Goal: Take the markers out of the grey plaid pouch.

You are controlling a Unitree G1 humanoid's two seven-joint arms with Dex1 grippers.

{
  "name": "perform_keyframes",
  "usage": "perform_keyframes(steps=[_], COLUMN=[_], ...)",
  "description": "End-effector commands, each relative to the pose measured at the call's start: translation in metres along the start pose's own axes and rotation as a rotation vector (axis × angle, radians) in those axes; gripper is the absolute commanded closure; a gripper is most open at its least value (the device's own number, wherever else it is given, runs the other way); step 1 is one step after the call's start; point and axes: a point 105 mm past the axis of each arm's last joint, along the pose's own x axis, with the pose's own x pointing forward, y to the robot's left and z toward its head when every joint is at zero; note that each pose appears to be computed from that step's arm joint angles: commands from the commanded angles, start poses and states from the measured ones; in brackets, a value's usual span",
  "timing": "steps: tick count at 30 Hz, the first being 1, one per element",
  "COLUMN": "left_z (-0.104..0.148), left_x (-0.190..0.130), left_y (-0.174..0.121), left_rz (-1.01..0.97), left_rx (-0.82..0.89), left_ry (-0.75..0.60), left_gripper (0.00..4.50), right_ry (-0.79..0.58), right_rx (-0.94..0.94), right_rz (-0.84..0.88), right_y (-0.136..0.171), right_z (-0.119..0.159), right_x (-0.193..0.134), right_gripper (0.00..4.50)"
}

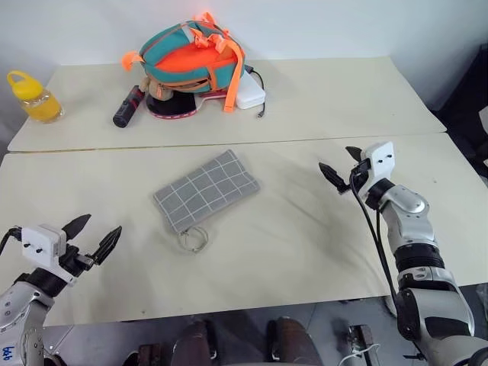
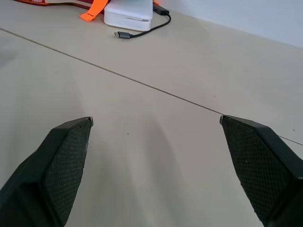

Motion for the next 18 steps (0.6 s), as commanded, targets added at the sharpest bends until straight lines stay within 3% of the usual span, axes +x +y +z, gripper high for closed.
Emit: perform_keyframes(steps=[1, 9, 12, 18], left_z=[0.011, 0.011, 0.012, 0.017], left_x=[0.0, 0.004, 0.006, 0.017], left_y=[-0.002, -0.014, -0.013, -0.017], left_rz=[0.011, -0.028, -0.031, -0.06], left_rx=[0.065, 0.061, 0.081, 0.131], left_ry=[-0.032, -0.029, -0.036, -0.063], left_gripper=[0.56, 0.56, 0.53, 0.53], right_ry=[-0.03, -0.052, -0.067, -0.164], right_rx=[-0.028, -0.021, 0.008, 0.05], right_rz=[0.001, 0.035, 0.068, 0.164], right_y=[-0.003, 0.004, 0.012, 0.055], right_z=[0.008, 0.015, 0.018, 0.042], right_x=[0.0, 0.005, 0.009, 0.034], right_gripper=[0.0, 0.0, 0.55, 2.68])
